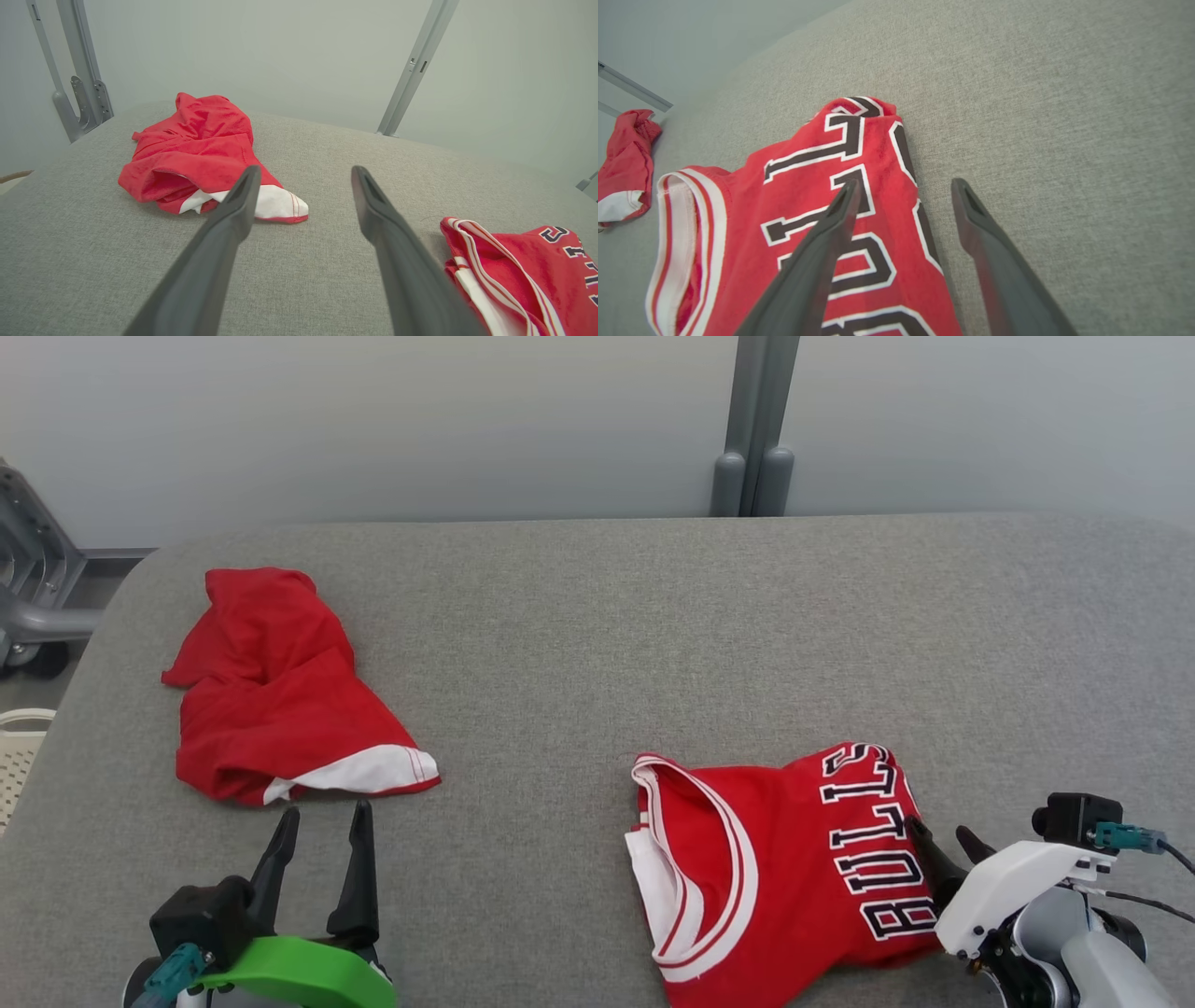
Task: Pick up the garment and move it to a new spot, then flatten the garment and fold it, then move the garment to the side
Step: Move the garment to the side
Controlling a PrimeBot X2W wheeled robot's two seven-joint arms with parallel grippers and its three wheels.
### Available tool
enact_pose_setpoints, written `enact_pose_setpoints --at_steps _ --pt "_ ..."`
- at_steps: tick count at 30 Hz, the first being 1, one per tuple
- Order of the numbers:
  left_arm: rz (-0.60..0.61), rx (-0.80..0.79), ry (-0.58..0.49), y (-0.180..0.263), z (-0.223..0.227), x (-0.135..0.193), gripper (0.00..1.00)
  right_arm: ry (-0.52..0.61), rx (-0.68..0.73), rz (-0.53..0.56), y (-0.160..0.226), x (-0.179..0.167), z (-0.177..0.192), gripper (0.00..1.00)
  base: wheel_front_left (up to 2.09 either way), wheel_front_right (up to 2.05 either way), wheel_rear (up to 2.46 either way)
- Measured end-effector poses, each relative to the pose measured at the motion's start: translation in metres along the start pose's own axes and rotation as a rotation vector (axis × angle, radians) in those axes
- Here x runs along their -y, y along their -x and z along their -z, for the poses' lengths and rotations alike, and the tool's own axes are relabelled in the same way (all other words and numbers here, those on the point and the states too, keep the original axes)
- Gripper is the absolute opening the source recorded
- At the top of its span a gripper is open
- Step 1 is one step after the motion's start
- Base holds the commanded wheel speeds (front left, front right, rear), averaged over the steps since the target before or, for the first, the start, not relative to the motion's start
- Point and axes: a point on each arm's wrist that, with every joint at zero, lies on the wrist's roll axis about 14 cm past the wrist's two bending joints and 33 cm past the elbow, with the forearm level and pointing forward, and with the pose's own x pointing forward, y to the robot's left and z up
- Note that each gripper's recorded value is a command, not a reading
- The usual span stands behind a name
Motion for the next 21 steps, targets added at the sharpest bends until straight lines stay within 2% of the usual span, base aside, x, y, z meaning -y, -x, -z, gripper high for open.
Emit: enact_pose_setpoints --at_steps 21 --pt "-0.024 -0.002 -0.005 0.004 -0.001 -0.008 1.0 -0.054 -0.252 0.009 -0.02 -0.002 0.038 1.0 0.0 0.0 0.0"
